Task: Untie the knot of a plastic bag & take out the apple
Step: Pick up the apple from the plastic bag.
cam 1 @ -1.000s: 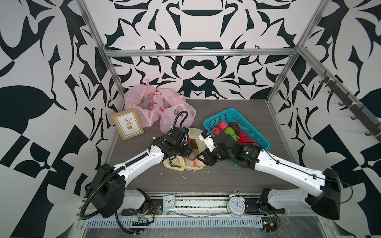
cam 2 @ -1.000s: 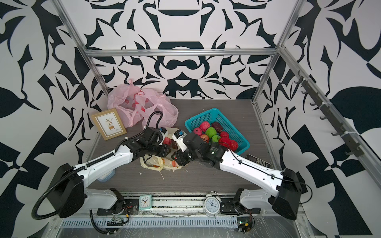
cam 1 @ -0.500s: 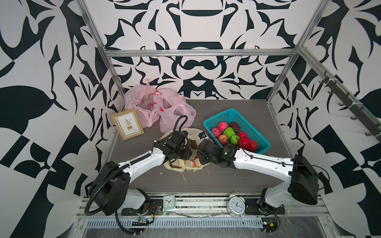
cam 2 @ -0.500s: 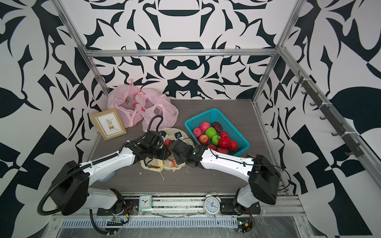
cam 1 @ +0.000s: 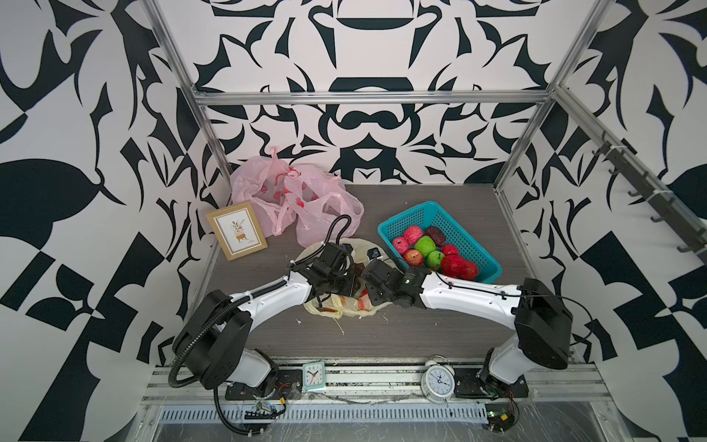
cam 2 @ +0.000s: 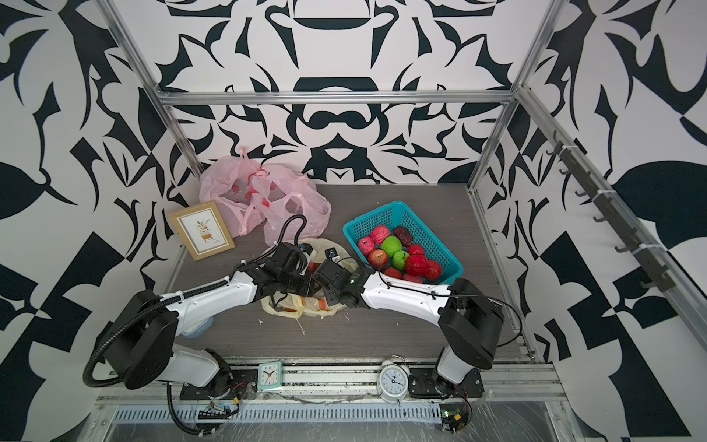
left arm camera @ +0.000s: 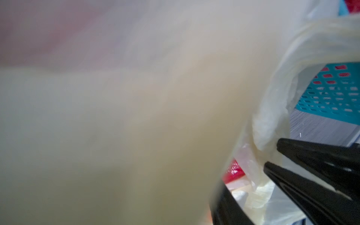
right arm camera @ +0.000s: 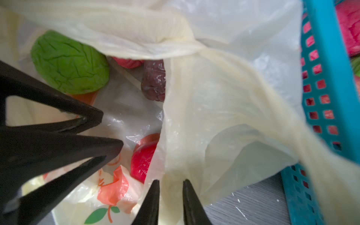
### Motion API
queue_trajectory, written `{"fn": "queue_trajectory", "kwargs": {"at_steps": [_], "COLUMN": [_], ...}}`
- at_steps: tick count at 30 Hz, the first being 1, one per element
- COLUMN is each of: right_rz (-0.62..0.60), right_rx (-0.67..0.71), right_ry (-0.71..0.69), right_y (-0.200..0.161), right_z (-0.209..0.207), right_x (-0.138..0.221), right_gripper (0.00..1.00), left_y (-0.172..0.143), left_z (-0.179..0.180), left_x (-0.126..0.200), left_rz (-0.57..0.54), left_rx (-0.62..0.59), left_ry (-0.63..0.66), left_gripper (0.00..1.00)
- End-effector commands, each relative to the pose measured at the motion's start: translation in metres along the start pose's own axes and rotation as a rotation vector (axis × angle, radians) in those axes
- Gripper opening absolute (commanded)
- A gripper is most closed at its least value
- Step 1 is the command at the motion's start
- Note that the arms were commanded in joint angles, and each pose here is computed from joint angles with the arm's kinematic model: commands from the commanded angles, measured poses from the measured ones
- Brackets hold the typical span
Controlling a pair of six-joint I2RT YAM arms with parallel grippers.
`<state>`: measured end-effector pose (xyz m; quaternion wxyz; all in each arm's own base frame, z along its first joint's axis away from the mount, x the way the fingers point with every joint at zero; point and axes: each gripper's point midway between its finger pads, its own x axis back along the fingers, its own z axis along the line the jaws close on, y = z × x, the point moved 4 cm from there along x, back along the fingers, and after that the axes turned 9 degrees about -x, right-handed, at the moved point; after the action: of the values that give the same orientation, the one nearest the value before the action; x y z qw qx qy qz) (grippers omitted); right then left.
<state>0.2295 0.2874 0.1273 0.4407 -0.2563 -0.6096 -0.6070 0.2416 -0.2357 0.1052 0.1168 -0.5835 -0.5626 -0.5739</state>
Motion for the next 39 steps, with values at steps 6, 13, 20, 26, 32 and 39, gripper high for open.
{"fn": "queue_trajectory", "kwargs": {"at_steps": [6, 13, 20, 26, 32, 39], "right_rz": [0.102, 0.219, 0.248, 0.226, 0.217, 0.187], "right_rx": [-0.009, -0.011, -0.032, -0.054, -0.071, -0.095], "right_ry": [0.005, 0.007, 0.013, 0.039, 0.11, 0.15], "right_y": [-0.015, -0.034, -0.04, -0.029, -0.023, -0.016], "right_z": [-0.011, -0.011, -0.016, -0.014, -0.004, -0.001], "right_x": [-0.002, -0.022, -0.033, -0.038, -0.038, -0.033], "right_gripper": [0.01, 0.0, 0.0, 0.0, 0.0, 0.0], "left_y": [-0.005, -0.007, -0.009, -0.021, -0.023, -0.024], "left_z": [-0.005, -0.007, -0.01, -0.016, -0.029, -0.038], "left_x": [-0.01, -0.011, -0.006, -0.003, -0.002, 0.001], "left_rz": [0.023, 0.026, 0.019, 0.05, 0.037, 0.027], "left_rx": [0.012, 0.012, 0.011, -0.006, -0.067, -0.092], "left_ry": [-0.036, -0.039, -0.061, -0.07, -0.053, -0.054], "left_gripper": [0.43, 0.44, 0.44, 0.51, 0.6, 0.69]}}
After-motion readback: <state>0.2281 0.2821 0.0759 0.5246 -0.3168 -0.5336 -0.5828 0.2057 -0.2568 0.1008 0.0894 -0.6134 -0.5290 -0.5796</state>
